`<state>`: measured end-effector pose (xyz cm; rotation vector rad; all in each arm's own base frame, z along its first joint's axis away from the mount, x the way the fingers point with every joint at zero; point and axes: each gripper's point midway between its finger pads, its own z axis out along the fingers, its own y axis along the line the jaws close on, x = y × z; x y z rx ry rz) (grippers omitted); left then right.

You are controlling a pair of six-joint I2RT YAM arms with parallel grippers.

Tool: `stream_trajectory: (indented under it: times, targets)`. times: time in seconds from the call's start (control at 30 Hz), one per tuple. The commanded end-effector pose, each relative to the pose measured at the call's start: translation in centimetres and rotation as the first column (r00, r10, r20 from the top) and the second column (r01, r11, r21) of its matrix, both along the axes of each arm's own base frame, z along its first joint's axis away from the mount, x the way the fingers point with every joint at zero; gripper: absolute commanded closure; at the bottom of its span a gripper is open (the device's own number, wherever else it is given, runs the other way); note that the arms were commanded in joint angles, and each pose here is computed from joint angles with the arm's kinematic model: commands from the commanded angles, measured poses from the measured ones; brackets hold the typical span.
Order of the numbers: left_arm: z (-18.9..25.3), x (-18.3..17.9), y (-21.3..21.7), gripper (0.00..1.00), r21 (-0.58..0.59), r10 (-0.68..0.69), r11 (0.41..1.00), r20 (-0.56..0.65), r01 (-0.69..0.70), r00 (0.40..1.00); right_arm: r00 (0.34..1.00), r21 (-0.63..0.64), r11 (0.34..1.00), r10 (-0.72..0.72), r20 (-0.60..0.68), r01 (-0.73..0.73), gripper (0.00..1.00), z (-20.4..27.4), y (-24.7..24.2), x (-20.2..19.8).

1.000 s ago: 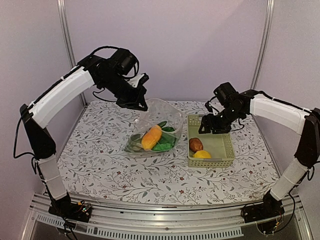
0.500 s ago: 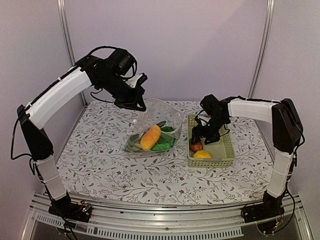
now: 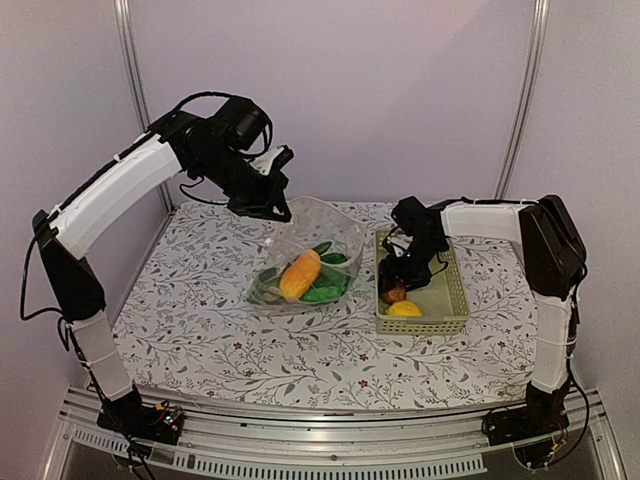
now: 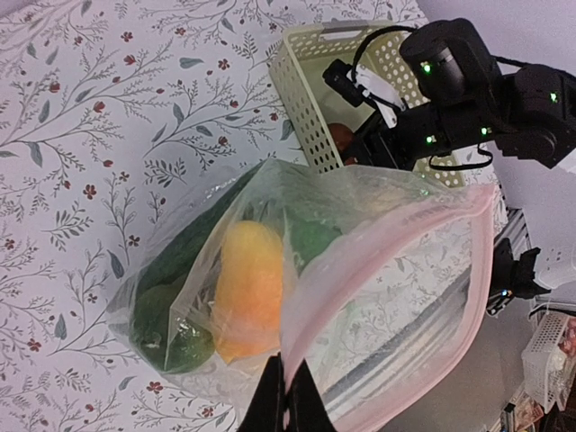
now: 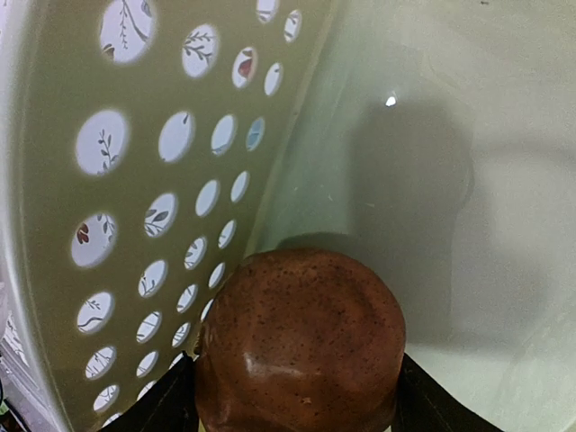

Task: Place the food in the zip-top bag and seal the zipper
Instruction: Pick up the fake vegetable from the bin.

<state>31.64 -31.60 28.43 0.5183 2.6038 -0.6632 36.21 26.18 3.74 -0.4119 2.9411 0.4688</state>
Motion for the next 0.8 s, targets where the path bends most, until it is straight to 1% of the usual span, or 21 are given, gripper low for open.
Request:
stream_trajectory:
  times: [0.0,0.07,0.17,0.3,0.4,0.53,0.63,0.77]
  targets:
    - [0.6,0.1,0.4,1.0,-0.016,-0.002,1.0,0.017,0.002,1.0,1.0,0.001,1.0,-0.009,0.03,0.009,0.37,0.2,-0.4,1.3]
    - [0.7,0.1,0.3,1.0,-0.02,-0.004,1.0,0.019,0.004,1.0,0.999,0.01,1.0,-0.012,0.034,0.012,0.42,0.6,-0.6,1.3]
    - [0.7,0.1,0.2,1.0,-0.025,-0.006,1.0,0.018,0.006,1.0,0.998,0.006,1.0,-0.022,0.055,0.022,0.47,1.5,-1.1,1.3]
    - [0.7,0.2,0.0,1.0,-0.03,-0.007,1.0,0.015,0.007,1.0,0.992,0.033,0.999,-0.036,0.123,0.032,0.51,5.1,-1.4,1.4]
    - [0.5,0.1,0.0,1.0,-0.032,-0.007,0.999,0.011,0.007,1.0,0.979,0.101,0.995,-0.045,0.199,0.025,0.55,9.6,-1.1,1.5]
    - [0.3,0.0,0.1,1.0,-0.036,-0.001,0.999,0.011,0.001,1.0,0.946,0.215,0.976,-0.053,0.321,-0.018,0.62,16.5,0.1,1.0]
    - [0.3,0.0,0.2,1.0,-0.039,0.0,0.999,0.008,0.001,1.0,0.903,0.279,0.958,-0.059,0.427,-0.069,0.66,22.4,1.1,0.3]
    - [0.3,-0.2,0.2,1.0,-0.037,-0.004,0.999,-0.001,0.004,1.0,0.836,0.36,0.916,-0.055,0.546,-0.175,0.69,29.6,3.6,-1.5]
